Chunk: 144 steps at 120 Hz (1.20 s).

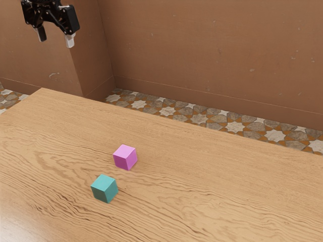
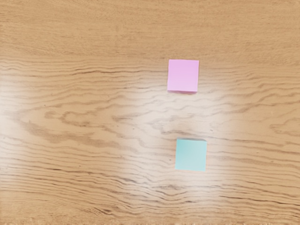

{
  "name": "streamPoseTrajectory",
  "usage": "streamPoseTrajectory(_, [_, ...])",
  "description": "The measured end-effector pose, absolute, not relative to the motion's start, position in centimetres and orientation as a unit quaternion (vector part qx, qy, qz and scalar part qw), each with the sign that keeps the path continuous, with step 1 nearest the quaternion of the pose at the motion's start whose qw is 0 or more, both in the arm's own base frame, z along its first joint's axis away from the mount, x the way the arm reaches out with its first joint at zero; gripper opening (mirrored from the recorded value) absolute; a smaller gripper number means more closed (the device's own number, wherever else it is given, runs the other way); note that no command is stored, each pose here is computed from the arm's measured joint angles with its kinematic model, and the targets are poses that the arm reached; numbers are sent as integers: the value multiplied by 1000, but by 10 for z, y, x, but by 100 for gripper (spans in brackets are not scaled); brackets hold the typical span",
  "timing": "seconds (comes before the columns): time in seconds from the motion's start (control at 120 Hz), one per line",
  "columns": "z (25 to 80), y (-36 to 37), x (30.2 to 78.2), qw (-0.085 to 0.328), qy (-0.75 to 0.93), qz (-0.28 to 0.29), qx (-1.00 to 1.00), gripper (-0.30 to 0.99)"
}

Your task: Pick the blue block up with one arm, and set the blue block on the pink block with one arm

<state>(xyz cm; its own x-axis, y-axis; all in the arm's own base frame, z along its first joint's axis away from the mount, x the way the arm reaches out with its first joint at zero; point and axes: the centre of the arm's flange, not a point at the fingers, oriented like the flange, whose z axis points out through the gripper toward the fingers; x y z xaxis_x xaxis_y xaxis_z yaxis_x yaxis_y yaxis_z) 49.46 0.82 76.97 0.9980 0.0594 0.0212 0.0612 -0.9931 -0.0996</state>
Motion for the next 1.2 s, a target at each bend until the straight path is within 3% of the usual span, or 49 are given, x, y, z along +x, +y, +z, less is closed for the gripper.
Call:
streamPoseTrajectory(0.167, [754, 10, 497, 66, -35, 14, -997, 69])
streamPoseTrajectory(0.292, [695, 8, 506, 72, -27, 72, -994, 69])
streamPoseTrajectory(0.442, [643, 47, 493, 58, -41, 96, -993, 69])
streamPoseTrajectory(0.742, [582, 42, 481, 58, -34, 111, -992, 69])
streamPoseTrajectory(0.983, [494, 38, 472, 57, -46, 137, -988, 69])
streamPoseTrajectory(1.2, [434, 27, 464, 44, -55, 127, -989, 69])
